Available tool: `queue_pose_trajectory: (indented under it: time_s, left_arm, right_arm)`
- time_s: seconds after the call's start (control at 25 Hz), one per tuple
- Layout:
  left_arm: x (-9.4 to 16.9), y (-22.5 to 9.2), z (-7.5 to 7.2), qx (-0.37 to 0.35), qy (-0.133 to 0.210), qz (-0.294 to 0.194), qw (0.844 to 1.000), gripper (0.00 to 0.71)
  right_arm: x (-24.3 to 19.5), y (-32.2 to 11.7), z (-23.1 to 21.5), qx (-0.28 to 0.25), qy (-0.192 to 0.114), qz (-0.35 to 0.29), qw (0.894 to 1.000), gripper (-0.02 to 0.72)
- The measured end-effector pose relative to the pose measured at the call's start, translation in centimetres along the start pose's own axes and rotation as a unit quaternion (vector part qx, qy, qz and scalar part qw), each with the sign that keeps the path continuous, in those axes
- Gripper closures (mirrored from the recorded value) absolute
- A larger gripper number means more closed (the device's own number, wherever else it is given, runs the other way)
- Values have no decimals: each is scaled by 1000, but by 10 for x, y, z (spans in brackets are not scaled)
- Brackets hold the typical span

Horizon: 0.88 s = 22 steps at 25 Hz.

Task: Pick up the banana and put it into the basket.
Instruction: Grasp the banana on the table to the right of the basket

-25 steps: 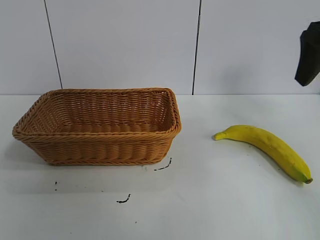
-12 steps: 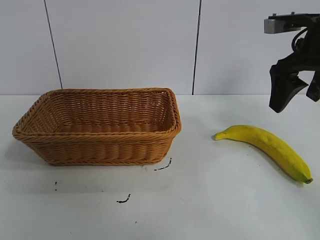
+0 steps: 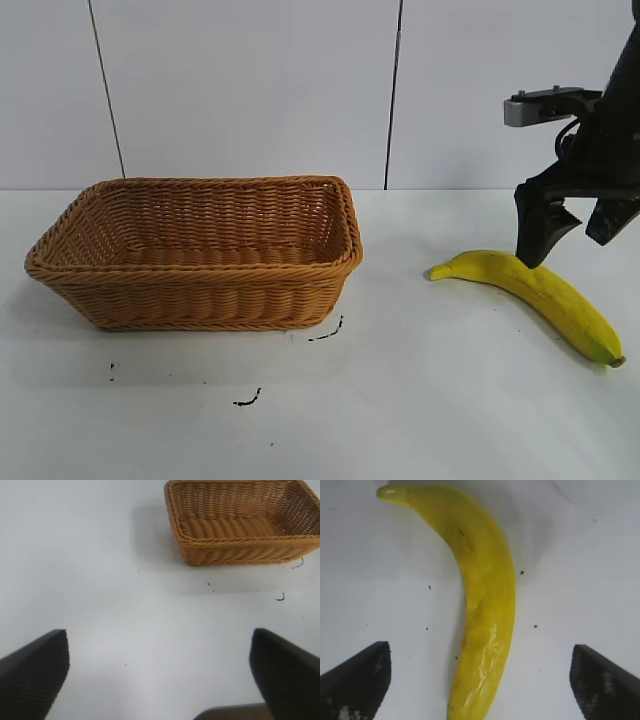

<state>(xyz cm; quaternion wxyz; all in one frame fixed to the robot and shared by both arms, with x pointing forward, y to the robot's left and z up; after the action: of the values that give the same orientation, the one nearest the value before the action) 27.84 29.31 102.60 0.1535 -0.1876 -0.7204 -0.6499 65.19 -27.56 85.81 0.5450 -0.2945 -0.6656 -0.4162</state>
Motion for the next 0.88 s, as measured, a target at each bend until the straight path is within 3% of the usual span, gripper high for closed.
queue_pose_trajectory:
  time_s: [0.52, 0.88]
  left_arm:
    - [0, 0, 0, 0, 0, 0, 1000, 15]
    - [0, 0, 0, 0, 0, 0, 1000, 15]
  right_arm:
    - [-3, 4, 13, 11, 9, 2, 1000, 8]
    - [-7, 10, 16, 11, 0, -9, 1000, 8]
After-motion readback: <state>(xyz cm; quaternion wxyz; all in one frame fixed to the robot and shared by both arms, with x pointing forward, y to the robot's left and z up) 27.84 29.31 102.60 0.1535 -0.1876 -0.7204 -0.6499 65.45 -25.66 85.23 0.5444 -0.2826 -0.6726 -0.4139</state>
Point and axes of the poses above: a point on each arm's last joint axis where the gripper is mounted, x pointing back along that axis away from the gripper, z along the wrist's bending axis when the last joint is at zero, y = z × x, the point moved 5 cm from there along -x, pointing out along that axis toward the gripper, and after that the axes turned 7 degrees about x, right-handed, at the moved point
